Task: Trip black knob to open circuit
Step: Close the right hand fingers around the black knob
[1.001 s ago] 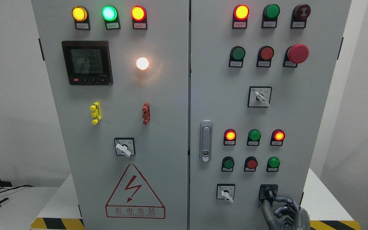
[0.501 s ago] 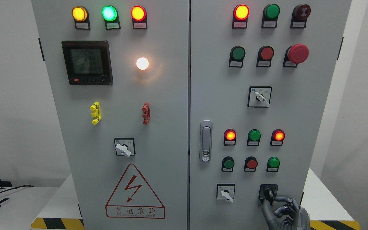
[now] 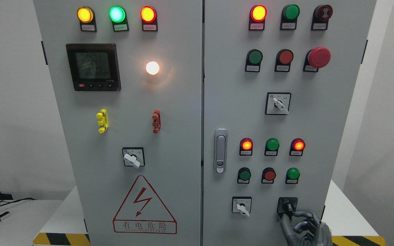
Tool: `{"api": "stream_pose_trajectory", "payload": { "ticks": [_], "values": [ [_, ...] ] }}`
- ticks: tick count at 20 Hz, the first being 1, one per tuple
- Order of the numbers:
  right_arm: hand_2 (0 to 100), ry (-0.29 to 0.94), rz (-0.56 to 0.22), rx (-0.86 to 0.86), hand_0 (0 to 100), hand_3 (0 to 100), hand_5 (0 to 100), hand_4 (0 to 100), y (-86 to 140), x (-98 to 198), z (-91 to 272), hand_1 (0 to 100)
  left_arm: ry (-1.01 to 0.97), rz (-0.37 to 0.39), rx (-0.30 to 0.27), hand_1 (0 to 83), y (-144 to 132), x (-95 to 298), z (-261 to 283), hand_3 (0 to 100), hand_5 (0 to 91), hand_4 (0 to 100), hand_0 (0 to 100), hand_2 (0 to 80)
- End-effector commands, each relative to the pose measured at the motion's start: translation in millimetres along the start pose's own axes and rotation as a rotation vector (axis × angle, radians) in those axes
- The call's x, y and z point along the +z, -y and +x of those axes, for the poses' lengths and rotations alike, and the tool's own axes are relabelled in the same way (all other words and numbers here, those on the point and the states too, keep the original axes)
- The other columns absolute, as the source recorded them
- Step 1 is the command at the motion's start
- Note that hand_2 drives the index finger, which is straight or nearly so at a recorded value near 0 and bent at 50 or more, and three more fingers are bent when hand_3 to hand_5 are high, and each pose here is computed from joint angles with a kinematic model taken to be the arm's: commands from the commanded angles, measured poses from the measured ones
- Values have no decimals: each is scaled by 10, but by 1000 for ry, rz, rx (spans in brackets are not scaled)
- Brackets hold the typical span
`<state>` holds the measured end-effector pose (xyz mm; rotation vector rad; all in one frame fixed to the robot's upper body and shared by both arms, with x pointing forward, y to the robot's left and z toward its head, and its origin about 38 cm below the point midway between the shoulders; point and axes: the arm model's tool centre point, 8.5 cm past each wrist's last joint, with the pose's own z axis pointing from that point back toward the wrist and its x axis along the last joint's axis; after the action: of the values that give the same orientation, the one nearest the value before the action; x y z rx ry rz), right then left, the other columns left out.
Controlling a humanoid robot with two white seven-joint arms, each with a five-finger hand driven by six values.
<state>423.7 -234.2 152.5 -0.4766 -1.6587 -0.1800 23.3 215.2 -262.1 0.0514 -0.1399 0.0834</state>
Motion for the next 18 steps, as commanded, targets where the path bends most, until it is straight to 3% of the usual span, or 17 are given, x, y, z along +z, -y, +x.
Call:
{"api": "stream_pose_trajectory", "payload": {
  "ticks": [1, 18],
  "values": [
    [518, -8, -10, 3, 284, 863, 919, 836, 31, -11, -28, 788, 2, -7, -30, 389, 12, 0, 2, 0, 0, 0, 120, 0],
    [539, 3, -8, 22, 305, 870, 942, 842, 6, -25, -1, 779, 2, -5, -30, 389, 3, 0, 3, 0, 0, 0, 120, 0]
  ]
}}
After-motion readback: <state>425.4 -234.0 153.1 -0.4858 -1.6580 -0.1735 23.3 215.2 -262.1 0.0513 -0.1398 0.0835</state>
